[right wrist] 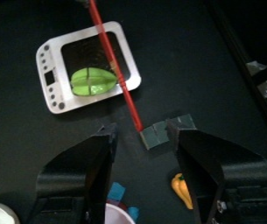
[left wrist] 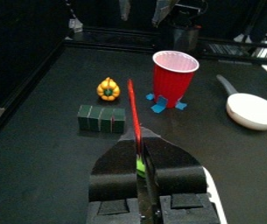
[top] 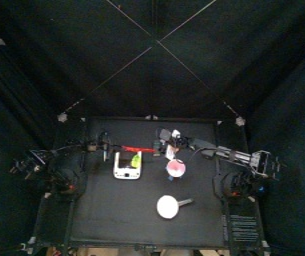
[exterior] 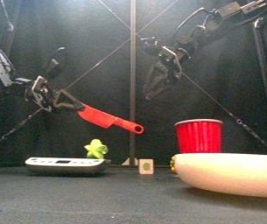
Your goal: Reorient grip
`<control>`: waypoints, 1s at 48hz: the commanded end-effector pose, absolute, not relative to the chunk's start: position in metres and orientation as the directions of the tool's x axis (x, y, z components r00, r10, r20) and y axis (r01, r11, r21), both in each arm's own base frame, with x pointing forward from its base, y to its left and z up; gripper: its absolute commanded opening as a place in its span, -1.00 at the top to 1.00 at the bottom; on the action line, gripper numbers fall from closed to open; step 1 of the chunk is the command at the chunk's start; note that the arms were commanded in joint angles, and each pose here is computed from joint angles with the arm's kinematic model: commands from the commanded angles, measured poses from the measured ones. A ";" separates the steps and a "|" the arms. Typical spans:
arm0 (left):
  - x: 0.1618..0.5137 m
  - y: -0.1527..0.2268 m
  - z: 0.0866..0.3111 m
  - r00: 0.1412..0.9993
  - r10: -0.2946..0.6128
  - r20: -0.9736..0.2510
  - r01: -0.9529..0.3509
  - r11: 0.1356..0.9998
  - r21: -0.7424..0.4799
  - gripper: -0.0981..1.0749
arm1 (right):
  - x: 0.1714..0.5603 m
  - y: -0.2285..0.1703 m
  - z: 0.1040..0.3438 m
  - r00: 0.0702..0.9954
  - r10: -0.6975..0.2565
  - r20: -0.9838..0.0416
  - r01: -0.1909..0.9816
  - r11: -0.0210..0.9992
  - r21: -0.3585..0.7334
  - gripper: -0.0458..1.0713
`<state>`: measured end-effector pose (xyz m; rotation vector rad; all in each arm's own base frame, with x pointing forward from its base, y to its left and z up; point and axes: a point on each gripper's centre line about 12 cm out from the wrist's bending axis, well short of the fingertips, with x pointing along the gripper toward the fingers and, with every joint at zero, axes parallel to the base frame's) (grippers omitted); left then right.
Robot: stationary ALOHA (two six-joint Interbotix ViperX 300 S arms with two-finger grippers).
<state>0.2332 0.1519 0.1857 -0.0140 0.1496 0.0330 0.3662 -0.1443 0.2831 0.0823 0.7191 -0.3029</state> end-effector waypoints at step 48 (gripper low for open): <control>0.227 0.111 0.187 0.997 0.045 -0.056 -0.039 0.994 0.101 0.33 | 0.393 -0.157 0.270 0.754 0.027 -0.657 0.067 0.991 0.118 -0.47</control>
